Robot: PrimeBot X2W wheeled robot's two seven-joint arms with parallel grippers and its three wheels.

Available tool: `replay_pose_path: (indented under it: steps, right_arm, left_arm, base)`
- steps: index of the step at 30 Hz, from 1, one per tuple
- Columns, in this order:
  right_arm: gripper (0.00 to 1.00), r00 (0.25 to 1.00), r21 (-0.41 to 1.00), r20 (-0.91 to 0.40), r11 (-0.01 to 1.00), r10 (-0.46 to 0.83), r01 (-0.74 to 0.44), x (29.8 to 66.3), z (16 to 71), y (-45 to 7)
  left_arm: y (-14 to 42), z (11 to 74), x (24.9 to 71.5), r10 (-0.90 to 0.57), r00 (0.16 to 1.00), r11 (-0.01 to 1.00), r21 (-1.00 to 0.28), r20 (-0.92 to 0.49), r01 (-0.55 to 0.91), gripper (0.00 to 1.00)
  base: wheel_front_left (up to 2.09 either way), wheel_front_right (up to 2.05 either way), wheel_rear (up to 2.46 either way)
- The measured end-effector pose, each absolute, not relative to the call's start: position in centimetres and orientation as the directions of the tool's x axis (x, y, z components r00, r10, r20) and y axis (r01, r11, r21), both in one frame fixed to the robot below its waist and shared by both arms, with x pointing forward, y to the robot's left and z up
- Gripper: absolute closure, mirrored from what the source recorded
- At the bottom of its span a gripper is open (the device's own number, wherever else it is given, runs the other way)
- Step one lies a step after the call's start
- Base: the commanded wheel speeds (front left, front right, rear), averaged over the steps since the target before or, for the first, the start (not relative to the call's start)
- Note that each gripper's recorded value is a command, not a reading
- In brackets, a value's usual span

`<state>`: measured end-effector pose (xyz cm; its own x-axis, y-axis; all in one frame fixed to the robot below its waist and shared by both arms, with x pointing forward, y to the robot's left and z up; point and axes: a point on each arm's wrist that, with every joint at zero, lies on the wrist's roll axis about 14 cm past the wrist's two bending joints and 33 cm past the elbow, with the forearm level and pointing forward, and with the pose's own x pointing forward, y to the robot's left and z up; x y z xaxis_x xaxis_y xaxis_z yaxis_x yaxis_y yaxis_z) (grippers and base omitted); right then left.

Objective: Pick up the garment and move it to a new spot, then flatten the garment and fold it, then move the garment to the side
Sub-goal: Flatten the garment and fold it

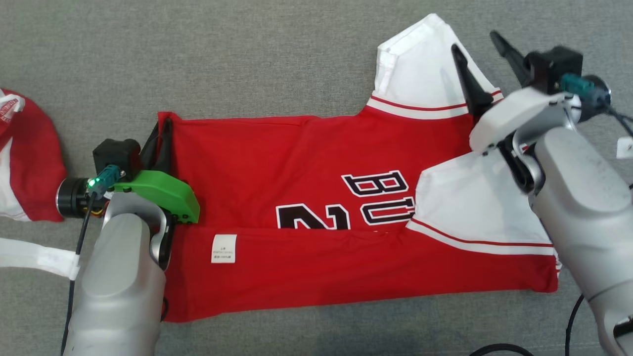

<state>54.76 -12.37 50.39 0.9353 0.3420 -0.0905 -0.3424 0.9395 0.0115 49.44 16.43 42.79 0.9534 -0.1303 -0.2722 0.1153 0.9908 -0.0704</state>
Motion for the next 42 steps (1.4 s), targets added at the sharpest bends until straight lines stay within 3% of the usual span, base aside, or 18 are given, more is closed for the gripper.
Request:
replay_pose_path:
  steps: [8,15,16,18,29,42]
  right_arm:
    - [0.00,0.900,-0.002,-0.287,0.939,0.328,-0.343,59.8,49.1,-11.7]
    - [0.00,0.804,0.031,-0.511,0.941,0.304,-0.337,61.1,44.7,-10.6]
    - [0.20,0.797,0.041,-0.519,0.940,0.309,-0.338,61.3,44.6,-10.2]
    - [1.00,0.792,0.041,-0.521,0.935,0.320,-0.351,61.8,44.6,-9.6]
    - [1.00,0.875,0.032,-0.364,0.943,0.318,-0.330,61.9,48.1,-10.9]
    - [1.00,0.930,0.141,-0.151,0.939,0.335,-0.315,56.1,53.8,-12.2]
  left_arm:
    - [16.2,43.4,49.5,-0.144,0.957,0.989,-0.067,-0.251,0.131,1.00]
    - [16.9,43.0,48.9,-0.137,0.956,0.990,-0.067,-0.261,0.124,1.00]
    - [17.0,42.9,48.8,-0.135,0.955,0.990,-0.067,-0.264,0.122,1.00]
    - [17.2,42.7,48.8,-0.132,0.955,0.991,-0.067,-0.266,0.118,1.00]
    - [17.0,44.2,49.2,-0.126,0.966,0.991,-0.074,-0.225,0.112,1.00]
    - [16.8,47.1,45.9,-0.134,0.976,0.990,-0.062,-0.169,0.125,1.00]
  base:
    - [0.00,0.00,0.00]
    - [0.00,0.00,0.00]
    - [0.00,0.00,0.00]
    - [0.00,0.00,0.00]
    - [0.00,0.00,0.00]
    - [0.00,0.00,0.00]
